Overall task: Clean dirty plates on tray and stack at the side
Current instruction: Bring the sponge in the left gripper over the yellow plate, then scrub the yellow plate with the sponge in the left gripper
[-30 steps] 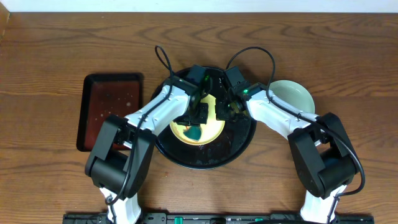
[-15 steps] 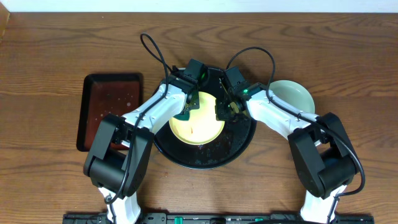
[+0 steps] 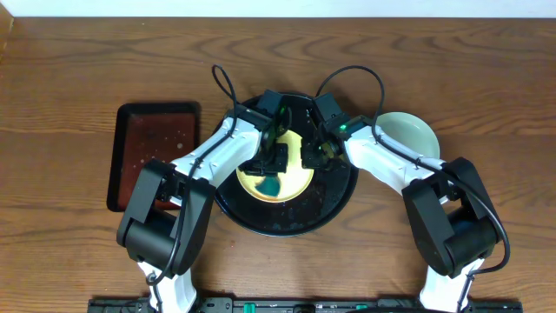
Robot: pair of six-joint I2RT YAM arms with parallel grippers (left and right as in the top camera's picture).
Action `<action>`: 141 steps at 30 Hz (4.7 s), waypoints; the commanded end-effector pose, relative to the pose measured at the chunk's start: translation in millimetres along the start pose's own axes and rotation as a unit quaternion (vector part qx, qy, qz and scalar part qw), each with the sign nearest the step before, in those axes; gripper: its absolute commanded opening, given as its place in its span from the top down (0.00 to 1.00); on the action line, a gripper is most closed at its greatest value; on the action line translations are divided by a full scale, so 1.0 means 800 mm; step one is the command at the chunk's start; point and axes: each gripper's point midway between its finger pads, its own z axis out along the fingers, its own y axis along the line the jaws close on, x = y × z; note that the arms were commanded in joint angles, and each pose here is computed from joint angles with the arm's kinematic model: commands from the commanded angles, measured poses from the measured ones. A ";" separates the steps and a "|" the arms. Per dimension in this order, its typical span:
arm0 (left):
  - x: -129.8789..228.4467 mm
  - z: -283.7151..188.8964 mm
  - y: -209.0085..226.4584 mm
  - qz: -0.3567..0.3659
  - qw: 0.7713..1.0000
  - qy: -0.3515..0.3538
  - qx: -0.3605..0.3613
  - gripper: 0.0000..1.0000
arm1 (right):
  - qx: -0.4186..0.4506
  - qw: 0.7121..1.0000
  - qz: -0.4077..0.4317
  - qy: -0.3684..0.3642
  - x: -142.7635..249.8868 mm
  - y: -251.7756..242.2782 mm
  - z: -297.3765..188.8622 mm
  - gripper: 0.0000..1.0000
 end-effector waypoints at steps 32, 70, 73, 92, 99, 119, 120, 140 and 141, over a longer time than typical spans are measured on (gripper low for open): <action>-0.005 0.008 -0.008 0.097 0.995 -0.010 -0.003 0.92 | 0.017 1.000 0.001 0.009 0.005 -0.009 0.004 0.99; -0.038 -0.014 0.027 0.029 0.992 -0.082 -0.089 0.92 | 0.017 1.000 0.001 0.008 0.005 -0.009 0.004 0.99; -0.030 -0.012 0.012 0.062 0.994 -0.066 -0.056 0.92 | 0.016 1.000 0.001 0.008 0.004 -0.009 0.004 0.99; -0.086 -0.012 0.080 -0.042 0.961 -0.176 -0.211 0.93 | 0.017 1.000 0.001 0.009 0.005 -0.009 0.004 0.99; -0.025 0.020 0.011 0.018 0.998 -0.040 -0.042 0.93 | 0.017 1.000 0.001 0.008 0.004 -0.009 0.004 0.99; -0.032 -0.006 0.107 -0.126 0.964 -0.089 -0.217 0.92 | 0.017 1.000 0.001 0.009 0.005 -0.009 0.004 0.99; -0.024 -0.002 0.101 -0.118 0.969 -0.072 -0.205 0.93 | 0.017 1.000 0.001 0.009 0.005 -0.009 0.004 0.99; -0.023 0.016 -0.022 0.084 0.994 -0.023 0.063 0.92 | 0.017 1.000 0.001 0.010 0.006 -0.010 0.004 0.99; -0.034 0.016 -0.015 0.084 0.995 -0.042 0.044 0.92 | 0.017 1.000 0.001 0.010 0.006 -0.010 0.004 0.99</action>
